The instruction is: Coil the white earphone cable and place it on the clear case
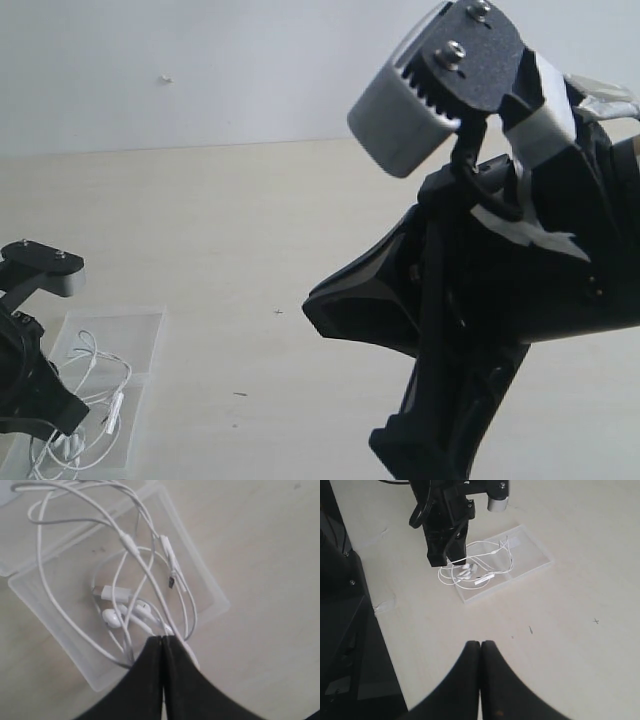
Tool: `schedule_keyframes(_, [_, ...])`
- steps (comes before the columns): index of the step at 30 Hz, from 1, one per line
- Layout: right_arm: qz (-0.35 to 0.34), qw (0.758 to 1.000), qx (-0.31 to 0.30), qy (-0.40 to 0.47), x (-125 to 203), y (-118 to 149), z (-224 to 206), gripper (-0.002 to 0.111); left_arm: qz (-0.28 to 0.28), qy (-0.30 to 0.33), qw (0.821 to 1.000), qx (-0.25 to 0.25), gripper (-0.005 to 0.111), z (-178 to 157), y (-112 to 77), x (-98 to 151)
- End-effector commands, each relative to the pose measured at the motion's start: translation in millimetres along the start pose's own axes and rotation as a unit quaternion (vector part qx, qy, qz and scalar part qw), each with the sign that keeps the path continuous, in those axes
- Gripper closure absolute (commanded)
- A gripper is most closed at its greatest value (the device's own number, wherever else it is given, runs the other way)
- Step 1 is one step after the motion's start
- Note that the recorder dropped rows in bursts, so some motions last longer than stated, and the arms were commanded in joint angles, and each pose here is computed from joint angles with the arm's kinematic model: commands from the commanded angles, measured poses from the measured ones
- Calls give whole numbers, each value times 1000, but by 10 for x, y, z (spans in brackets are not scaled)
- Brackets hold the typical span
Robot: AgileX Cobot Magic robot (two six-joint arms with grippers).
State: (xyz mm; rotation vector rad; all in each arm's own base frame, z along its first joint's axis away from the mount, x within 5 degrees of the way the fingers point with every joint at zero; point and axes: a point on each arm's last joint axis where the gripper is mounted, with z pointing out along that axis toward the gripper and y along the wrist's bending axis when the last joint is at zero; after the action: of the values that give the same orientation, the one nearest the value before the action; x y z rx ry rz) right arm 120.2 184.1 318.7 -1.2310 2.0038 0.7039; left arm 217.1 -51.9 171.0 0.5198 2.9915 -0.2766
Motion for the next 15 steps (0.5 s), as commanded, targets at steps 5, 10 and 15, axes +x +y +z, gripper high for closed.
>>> schedule_keyframes(5, [1,1000,0,-8,-6,6,-15,108,-7,13,1000,-1,107,140,43,-36])
schedule_keyframes(10, [1,1000,0,-9,-7,5,-15,108,-16,3,1000,-9,107,253,65,19])
schedule_keyframes(15, [3,1000,-1,-12,-12,6,-15,108,-17,-1,1000,-12,107,289,71,48])
